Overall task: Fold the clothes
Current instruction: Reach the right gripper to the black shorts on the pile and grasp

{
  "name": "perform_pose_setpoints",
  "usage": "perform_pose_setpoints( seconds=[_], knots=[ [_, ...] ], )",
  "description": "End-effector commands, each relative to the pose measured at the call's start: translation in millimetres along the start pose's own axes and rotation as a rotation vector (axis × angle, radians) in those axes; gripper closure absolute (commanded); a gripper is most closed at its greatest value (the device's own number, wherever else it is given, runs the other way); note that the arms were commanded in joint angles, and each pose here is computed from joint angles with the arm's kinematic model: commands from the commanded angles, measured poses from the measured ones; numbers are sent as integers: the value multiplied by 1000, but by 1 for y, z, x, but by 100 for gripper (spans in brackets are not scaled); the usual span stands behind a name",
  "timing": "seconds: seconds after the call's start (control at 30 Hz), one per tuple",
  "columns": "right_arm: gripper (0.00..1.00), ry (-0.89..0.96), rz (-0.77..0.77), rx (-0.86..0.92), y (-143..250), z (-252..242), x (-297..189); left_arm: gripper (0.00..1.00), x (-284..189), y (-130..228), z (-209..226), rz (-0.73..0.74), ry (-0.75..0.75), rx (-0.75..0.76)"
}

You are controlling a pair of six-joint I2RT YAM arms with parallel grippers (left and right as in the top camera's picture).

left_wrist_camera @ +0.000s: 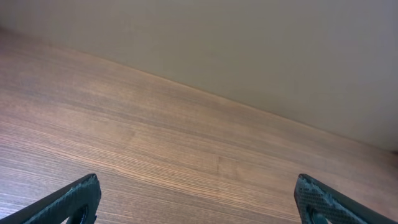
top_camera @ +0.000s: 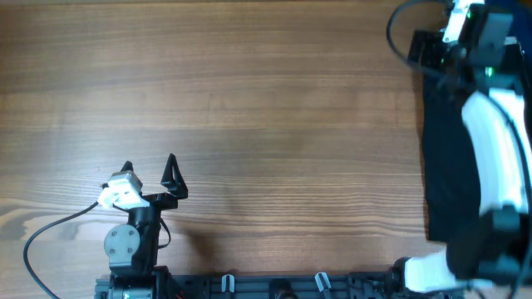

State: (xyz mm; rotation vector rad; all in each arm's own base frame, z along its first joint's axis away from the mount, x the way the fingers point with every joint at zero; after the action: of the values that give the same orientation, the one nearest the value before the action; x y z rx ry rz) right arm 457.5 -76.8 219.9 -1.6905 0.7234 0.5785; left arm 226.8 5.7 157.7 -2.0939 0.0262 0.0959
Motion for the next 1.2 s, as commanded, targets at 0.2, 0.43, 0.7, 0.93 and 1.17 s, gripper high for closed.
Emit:
perform_pose_setpoints(
  seconds=[0.2,0.43,0.7,0.93,1.17],
  knots=[
    [0,-48,117,-53,25,12,69,0,0,3,-2,14,13,24],
    [0,94,140,-42,37,-2,114,0,0,3,-2,14,13,24],
    [0,170,195,-24,32,-11,155,0,0,3,-2,13,14,24],
    [0,182,241,19,32,-12,178,0,0,3,-2,13,14,24],
    [0,232,277,45,50,-15,195,0,0,3,-2,13,14,24]
  ],
)
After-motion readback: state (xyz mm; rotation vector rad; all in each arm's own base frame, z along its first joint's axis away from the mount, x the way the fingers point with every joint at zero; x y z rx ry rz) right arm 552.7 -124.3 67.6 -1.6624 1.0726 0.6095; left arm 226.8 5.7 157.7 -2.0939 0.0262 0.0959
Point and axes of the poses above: each gripper's point midway between its finger pads, its own x axis out along the fingers, its own z axis along the line the jaws close on, y = z × x, the point moved 2 cm from there along -x, back along the fingers, and after that the axes turned 11 degrees about -x, right-handed, at the moved point
